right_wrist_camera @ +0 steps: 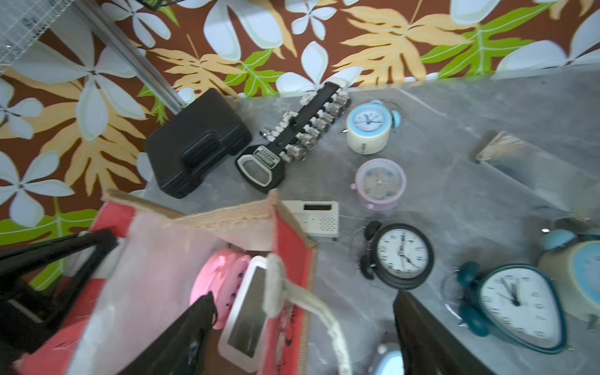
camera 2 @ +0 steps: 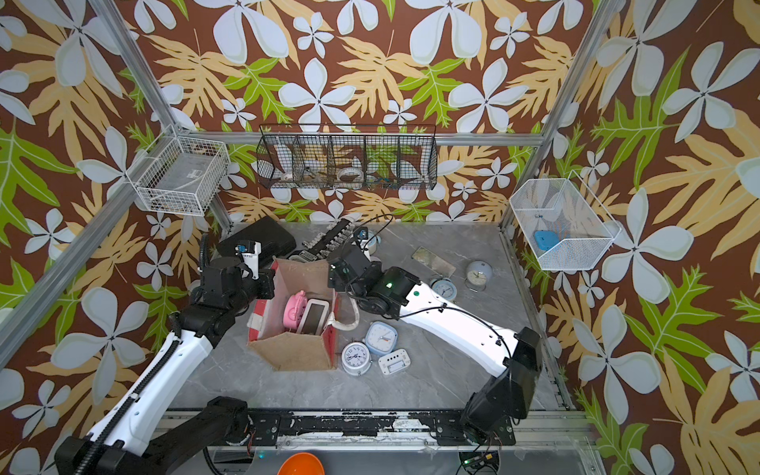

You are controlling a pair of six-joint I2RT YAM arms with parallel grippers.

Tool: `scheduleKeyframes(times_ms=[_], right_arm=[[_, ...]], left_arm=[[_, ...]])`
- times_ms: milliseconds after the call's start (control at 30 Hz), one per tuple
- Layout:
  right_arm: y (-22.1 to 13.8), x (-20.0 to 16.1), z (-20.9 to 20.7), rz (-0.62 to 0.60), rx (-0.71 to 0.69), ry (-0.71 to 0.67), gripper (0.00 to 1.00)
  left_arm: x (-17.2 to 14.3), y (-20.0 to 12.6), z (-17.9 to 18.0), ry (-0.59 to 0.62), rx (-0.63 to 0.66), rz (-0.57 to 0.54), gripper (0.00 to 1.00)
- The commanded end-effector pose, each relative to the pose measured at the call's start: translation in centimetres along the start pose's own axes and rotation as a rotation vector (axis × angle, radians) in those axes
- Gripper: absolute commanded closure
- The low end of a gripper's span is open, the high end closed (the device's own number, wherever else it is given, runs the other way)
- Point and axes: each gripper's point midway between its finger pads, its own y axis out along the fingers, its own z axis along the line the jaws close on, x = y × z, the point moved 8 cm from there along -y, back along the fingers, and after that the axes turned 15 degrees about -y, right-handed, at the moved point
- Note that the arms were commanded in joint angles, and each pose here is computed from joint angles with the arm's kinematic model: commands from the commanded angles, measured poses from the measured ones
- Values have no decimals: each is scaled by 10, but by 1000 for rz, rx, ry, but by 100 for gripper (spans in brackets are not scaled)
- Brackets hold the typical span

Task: Put the alarm clock into the canvas bag
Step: Place the alarm at the canvas bag, then pick up the alarm from the center of the board.

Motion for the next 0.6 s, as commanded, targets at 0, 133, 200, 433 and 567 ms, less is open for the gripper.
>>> scheduleKeyframes(times_ms=[0,133,200,433,567], right_arm=[[-1,-6,-23,8,-6,-59,15],[9,-14,-44,29,66,-245,15],[19,-17,-53,36,126,-376,15],[61,-36,-58,56,381,-874,14],[94,-27,-78,5,516,-885,14]], left_arm=[[6,-1,0,14,17,-30,100],[5,0,-1,12,8,-21,100],[5,1,-1,10,2,-17,100],[5,1,-3,7,-14,-21,100],[5,1,-3,7,-17,-25,100]])
